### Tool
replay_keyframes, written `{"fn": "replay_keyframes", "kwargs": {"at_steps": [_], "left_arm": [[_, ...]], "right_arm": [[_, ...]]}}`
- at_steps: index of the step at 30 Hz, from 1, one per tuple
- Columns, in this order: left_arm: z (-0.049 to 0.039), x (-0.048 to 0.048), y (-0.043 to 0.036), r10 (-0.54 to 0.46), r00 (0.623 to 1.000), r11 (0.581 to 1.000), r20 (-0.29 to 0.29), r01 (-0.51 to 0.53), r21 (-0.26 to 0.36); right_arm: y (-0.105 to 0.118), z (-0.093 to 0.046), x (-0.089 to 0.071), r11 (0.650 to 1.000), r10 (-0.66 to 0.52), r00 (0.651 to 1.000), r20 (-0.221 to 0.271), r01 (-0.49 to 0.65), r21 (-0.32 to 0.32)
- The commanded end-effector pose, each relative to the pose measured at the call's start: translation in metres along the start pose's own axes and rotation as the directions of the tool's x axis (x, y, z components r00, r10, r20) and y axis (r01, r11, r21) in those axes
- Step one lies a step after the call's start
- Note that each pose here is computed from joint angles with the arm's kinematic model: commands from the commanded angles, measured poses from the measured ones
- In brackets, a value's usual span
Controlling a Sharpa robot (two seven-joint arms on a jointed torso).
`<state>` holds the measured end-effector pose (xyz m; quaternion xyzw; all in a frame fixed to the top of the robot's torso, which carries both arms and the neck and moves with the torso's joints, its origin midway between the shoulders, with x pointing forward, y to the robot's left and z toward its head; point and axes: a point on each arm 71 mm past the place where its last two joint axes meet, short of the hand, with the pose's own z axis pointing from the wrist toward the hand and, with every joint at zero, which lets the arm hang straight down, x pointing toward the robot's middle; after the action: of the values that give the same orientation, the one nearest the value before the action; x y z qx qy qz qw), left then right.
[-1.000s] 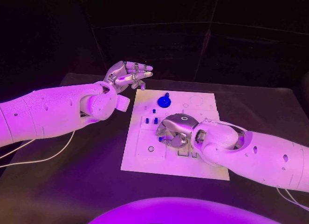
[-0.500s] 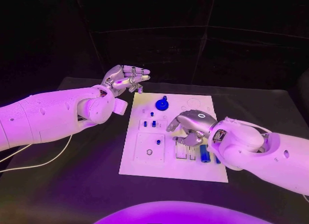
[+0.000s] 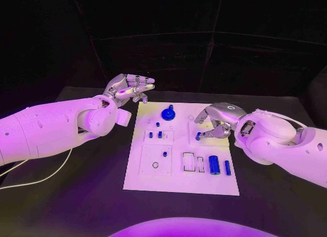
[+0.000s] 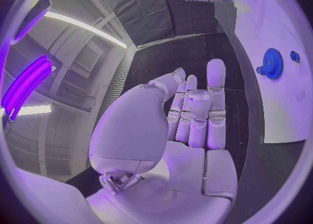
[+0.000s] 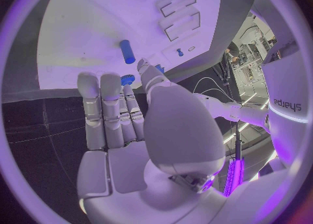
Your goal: Assemble the parts on the task board
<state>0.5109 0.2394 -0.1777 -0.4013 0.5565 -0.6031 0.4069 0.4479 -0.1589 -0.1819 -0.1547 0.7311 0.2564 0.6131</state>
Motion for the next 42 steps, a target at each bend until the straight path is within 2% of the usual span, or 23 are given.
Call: {"fn": "replay_keyframes", "kwargs": {"at_steps": [1, 10, 27, 35, 39, 42], "left_arm": [[0.0008, 0.0022, -0.0008, -0.012, 1.0, 1.0, -0.018, 0.012, 0.0], [0.0009, 0.0019, -0.0006, -0.012, 1.0, 1.0, -0.018, 0.012, -0.001], [0.0011, 0.0018, -0.0004, -0.013, 1.0, 1.0, -0.02, 0.013, -0.003], [0.0011, 0.0017, -0.0004, -0.013, 1.0, 1.0, -0.02, 0.013, -0.003], [0.001, 0.0018, -0.0004, -0.013, 1.0, 1.0, -0.021, 0.013, -0.004], [0.0009, 0.0014, -0.0004, -0.013, 1.0, 1.0, -0.02, 0.013, -0.004]], "right_arm": [[-0.003, 0.001, 0.003, 0.999, -0.011, 0.998, -0.062, 0.013, 0.031], [0.0, 0.006, 0.01, 0.999, -0.028, 0.99, -0.138, 0.031, 0.018], [0.006, 0.013, 0.017, 0.999, -0.037, 0.983, -0.182, 0.037, -0.002], [0.006, 0.015, 0.017, 0.999, -0.039, 0.984, -0.172, 0.041, 0.005], [0.004, 0.016, 0.016, 0.999, -0.046, 0.987, -0.153, 0.049, 0.013], [0.005, 0.016, 0.014, 0.999, -0.045, 0.992, -0.119, 0.046, 0.01]]}}
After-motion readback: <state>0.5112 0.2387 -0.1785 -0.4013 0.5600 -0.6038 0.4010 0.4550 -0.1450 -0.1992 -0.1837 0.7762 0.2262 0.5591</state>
